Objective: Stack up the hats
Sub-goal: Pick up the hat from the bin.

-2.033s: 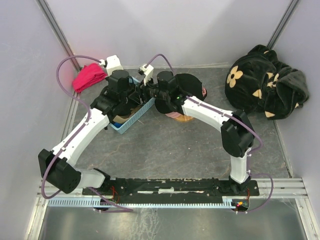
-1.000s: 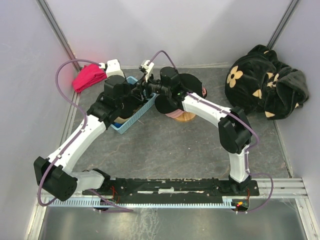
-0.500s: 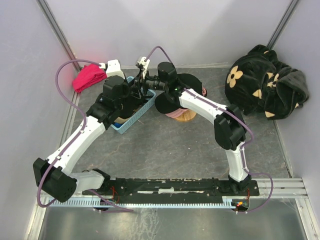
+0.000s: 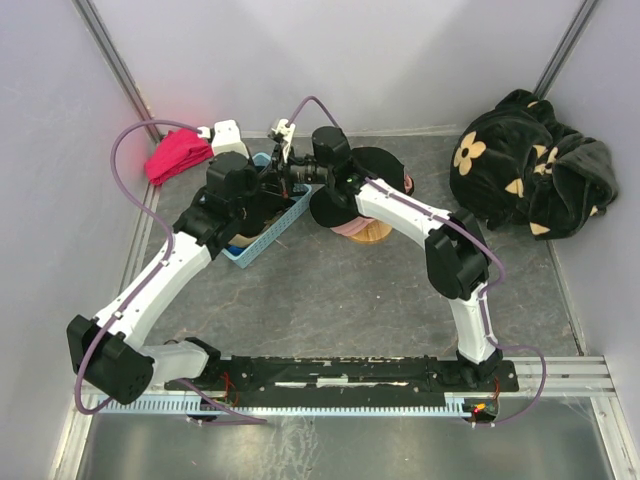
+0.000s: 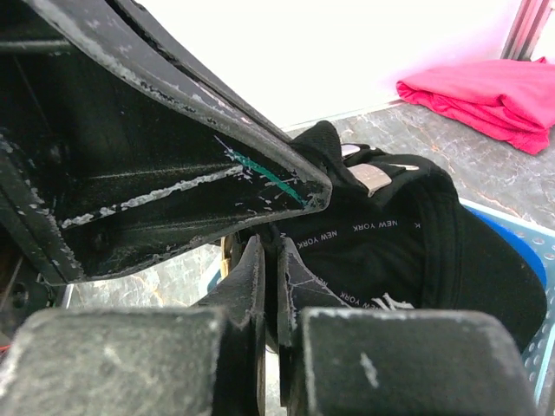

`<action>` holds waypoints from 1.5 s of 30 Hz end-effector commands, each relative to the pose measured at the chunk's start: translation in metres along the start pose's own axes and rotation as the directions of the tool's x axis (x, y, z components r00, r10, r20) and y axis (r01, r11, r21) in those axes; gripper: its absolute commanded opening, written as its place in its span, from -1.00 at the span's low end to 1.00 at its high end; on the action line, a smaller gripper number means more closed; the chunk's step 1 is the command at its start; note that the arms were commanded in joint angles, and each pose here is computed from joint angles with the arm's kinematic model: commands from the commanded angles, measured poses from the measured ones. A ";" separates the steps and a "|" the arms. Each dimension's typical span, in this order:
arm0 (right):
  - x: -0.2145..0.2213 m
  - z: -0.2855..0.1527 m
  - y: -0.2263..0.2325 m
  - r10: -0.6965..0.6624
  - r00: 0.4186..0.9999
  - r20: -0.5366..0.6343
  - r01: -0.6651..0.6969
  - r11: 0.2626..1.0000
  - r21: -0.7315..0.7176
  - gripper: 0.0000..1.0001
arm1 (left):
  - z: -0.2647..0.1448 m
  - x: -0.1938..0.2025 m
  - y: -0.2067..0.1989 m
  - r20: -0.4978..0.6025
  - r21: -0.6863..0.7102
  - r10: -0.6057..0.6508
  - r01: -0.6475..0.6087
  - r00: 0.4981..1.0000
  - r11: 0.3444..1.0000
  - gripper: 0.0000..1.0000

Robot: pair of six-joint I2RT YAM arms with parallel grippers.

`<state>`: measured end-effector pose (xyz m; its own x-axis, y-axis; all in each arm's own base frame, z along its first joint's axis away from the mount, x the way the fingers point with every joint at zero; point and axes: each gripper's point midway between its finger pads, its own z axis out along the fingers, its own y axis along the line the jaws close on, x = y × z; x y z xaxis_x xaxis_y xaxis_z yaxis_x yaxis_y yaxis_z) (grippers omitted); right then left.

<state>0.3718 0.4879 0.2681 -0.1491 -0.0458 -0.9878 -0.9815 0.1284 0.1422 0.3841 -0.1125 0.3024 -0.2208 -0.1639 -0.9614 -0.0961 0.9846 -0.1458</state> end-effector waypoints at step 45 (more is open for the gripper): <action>-0.150 -0.090 -0.081 0.069 0.638 0.767 -0.431 0.857 0.282 -0.97 | 0.003 0.025 0.054 0.235 -0.247 -0.416 0.468 0.879 0.849 0.32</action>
<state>0.4683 0.4107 0.3483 -0.1639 0.6146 -0.7716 -0.7144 0.4655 0.5225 0.3701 -0.0625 0.2618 0.0049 -0.5063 -0.8623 -0.4536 0.7674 -0.4532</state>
